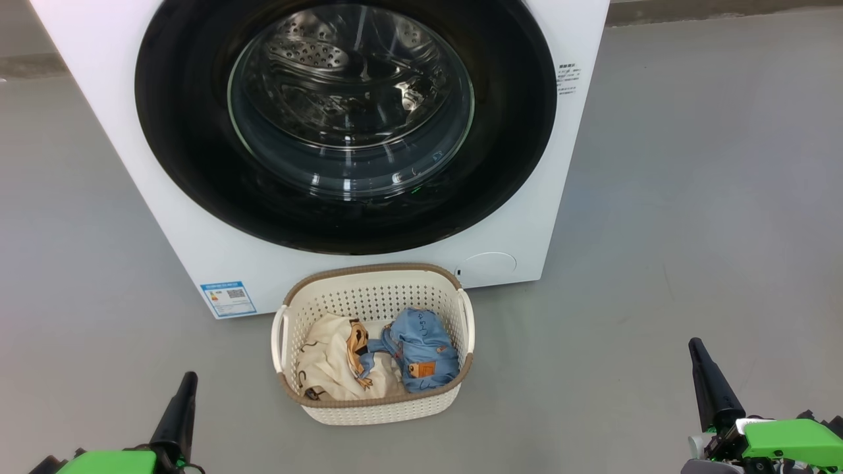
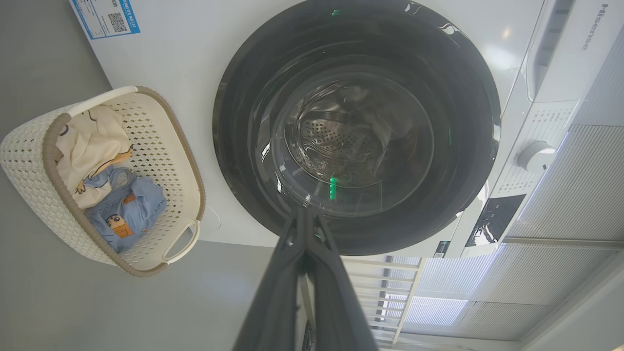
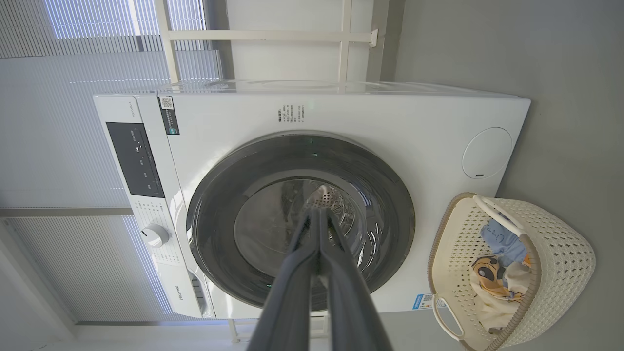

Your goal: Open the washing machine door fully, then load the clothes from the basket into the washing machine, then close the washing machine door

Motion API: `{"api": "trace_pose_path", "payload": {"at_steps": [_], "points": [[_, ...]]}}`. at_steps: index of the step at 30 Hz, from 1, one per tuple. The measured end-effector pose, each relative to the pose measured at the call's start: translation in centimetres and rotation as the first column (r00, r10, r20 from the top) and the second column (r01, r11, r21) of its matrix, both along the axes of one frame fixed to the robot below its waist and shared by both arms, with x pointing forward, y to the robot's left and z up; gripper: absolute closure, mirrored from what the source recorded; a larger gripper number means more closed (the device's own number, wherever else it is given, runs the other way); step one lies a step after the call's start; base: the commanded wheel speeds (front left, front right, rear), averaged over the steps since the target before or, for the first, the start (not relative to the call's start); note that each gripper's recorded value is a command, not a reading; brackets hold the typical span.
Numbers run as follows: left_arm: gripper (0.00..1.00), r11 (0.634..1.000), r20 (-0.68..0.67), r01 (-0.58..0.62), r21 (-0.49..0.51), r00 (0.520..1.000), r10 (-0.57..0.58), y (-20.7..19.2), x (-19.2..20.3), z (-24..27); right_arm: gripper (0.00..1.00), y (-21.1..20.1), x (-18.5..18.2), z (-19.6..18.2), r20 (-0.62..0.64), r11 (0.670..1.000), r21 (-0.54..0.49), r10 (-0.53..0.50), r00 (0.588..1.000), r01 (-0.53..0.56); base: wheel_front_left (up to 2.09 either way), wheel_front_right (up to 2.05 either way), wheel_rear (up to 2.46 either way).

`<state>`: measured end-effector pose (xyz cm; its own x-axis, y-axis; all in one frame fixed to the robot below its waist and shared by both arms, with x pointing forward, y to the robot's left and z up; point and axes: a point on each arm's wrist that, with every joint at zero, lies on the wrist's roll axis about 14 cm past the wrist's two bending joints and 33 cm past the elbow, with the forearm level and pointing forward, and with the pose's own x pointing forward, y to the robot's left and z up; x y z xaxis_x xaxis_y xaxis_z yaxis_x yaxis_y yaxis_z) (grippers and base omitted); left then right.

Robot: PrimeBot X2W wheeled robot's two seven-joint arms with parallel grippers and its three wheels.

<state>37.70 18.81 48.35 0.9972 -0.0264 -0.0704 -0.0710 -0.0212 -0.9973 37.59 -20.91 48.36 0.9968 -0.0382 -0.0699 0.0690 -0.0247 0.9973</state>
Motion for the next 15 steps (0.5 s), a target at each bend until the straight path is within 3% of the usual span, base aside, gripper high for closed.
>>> {"api": "trace_pose_path", "payload": {"at_steps": [15], "points": [[1.00, 1.000, 0.000, 0.000, 0.000, 1.000, 0.000, 0.00, 0.00, 0.00, 1.00, 0.01, 0.00, 0.00, 0.000, 1.000, 0.000, 0.000, 1.000, 0.000, 0.00, 0.00, 0.00]]}}
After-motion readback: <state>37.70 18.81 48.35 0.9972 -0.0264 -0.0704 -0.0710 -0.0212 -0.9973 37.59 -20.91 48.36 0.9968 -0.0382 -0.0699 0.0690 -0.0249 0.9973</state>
